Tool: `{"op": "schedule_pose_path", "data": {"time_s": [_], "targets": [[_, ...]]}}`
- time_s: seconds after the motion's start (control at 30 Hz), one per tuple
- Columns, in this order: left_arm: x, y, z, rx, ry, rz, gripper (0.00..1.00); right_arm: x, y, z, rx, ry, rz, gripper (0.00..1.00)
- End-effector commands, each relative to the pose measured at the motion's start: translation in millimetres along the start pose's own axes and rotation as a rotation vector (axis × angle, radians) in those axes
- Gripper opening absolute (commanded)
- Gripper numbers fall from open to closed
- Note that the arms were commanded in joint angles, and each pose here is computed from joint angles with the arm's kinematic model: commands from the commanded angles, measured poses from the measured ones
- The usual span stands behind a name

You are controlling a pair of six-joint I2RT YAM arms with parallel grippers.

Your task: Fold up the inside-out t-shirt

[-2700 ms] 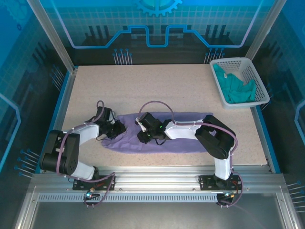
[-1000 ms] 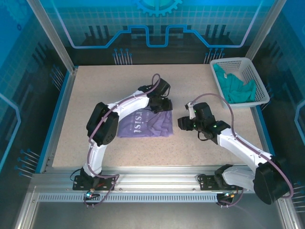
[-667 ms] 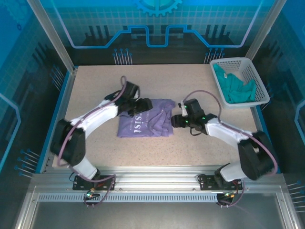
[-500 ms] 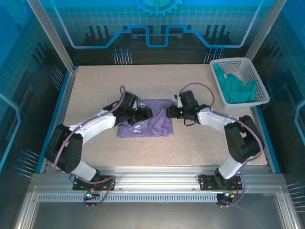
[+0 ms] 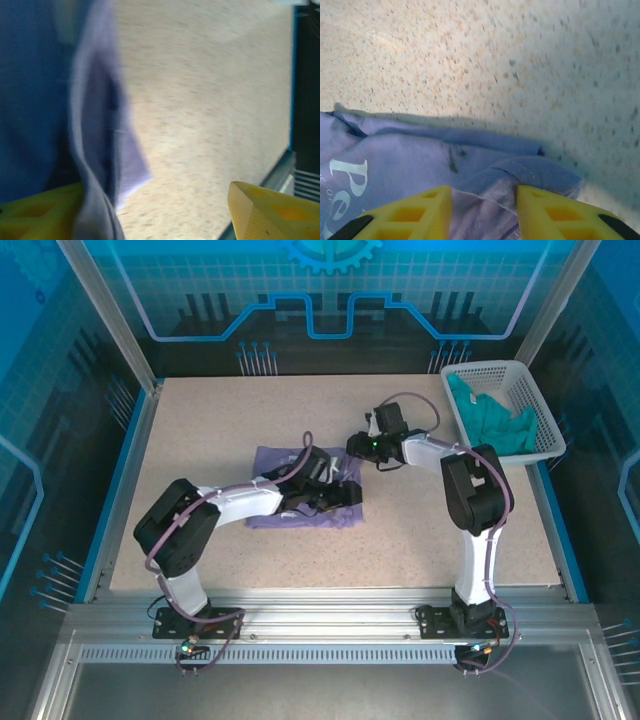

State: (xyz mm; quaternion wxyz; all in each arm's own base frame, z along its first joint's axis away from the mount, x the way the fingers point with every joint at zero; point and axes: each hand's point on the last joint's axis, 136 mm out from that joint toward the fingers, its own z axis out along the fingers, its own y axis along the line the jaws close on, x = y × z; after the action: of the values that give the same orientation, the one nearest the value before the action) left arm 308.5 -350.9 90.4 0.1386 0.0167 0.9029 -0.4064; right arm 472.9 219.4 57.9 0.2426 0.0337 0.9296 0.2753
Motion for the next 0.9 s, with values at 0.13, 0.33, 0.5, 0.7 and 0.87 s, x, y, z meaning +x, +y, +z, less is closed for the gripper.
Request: {"op": "schedule_pose_path", "data": {"time_s": [0.13,0.33,0.5,0.7,0.87], "targets": [[16,-89,31,0.262,0.086,0.212,0.71,-57,-28,-26,0.032,-0.001,-0.009,0.46],[-13,-65,-35,0.183,-0.039,0.281,0.74,-42,-48,-92,0.085,-0.044,-0.007,0.52],[-77,84,-106,-0.101,-0.233,-0.136,0.73,56,9,-110,-0.075,0.05,-0.083,0.54],[-146,160,-101,-0.193,-0.256,-0.242,0.73,163,65,-83,-0.149,0.211,-0.075,0.54],[-150,209,-80,-0.252,-0.168,-0.318,0.72,178,29,-51,-0.024,0.236,0.034,0.53]]}}
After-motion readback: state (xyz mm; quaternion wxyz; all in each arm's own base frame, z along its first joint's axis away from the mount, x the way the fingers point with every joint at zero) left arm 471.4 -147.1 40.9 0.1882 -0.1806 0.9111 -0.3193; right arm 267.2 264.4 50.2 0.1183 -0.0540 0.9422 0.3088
